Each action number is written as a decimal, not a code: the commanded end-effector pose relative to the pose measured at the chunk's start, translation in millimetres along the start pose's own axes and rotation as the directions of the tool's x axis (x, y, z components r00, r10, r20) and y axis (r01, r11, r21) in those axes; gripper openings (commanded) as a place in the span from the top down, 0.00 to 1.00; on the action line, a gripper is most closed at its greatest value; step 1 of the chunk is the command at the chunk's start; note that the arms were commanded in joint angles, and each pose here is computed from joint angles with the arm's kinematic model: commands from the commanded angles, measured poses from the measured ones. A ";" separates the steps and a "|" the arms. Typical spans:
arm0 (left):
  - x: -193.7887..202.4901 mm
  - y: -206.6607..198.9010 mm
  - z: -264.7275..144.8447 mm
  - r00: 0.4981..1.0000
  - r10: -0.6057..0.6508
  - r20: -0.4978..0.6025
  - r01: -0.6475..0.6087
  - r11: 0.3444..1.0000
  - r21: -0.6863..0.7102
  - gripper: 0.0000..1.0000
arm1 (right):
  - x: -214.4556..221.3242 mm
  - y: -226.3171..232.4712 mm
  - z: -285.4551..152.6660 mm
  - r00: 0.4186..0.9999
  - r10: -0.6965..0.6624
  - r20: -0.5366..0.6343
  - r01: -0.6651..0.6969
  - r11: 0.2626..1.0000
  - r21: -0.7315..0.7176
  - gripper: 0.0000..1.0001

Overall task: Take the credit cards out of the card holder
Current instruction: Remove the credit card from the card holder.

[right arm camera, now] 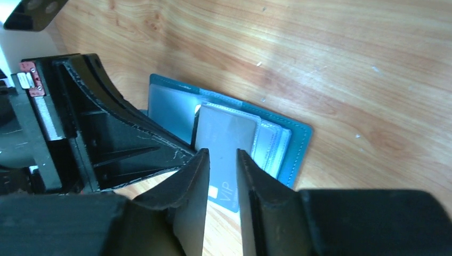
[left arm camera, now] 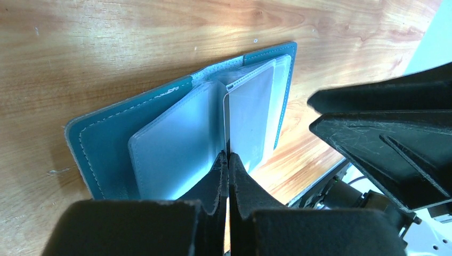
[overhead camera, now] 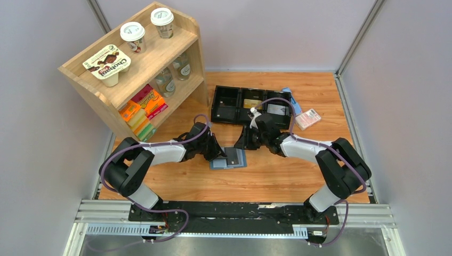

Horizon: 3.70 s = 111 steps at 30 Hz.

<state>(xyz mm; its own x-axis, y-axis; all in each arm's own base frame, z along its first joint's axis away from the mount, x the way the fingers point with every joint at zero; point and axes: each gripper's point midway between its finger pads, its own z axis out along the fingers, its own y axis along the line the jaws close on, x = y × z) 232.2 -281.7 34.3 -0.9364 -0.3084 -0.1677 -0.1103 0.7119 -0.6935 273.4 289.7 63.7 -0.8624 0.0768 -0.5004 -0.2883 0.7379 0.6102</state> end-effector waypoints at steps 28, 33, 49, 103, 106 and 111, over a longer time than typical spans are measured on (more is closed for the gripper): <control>-4.4 13.6 -3.6 0.999 0.015 0.050 -0.019 0.997 0.068 0.83 | 51.3 -40.8 15.9 0.989 0.128 -0.073 -0.127 0.992 0.015 0.98; -8.0 -1.3 -7.1 0.996 0.029 0.081 -0.042 0.985 0.167 0.83 | 55.6 -43.7 18.8 0.988 0.130 -0.087 -0.129 0.992 0.015 0.98; -10.5 -17.4 -13.9 0.993 0.042 0.110 -0.072 0.959 0.276 0.99 | 60.5 -56.1 21.6 0.984 0.152 -0.096 -0.150 0.988 0.028 0.99; -3.8 39.7 -58.1 0.973 0.154 0.171 -0.161 0.987 0.026 1.00 | 34.7 -44.9 4.2 0.996 0.054 -0.072 -0.052 0.998 0.021 0.93; -13.4 20.9 -71.8 0.945 0.266 0.191 -0.277 0.960 0.031 1.00 | 18.1 -26.0 -5.6 0.998 -0.016 -0.067 0.014 1.000 -0.019 0.83; -14.1 -9.1 -99.3 0.874 0.461 0.154 -0.474 0.879 0.060 1.00 | -15.1 18.7 -37.2 0.974 -0.222 -0.038 0.216 0.968 -0.131 0.58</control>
<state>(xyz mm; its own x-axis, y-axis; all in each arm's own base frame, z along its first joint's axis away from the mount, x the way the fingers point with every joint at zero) 214.3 -220.9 76.1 -0.8652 -0.2135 -0.4537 0.1594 0.7407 -0.6526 259.6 274.3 50.3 -0.8881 0.0007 -0.4597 -0.3260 0.7042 0.6307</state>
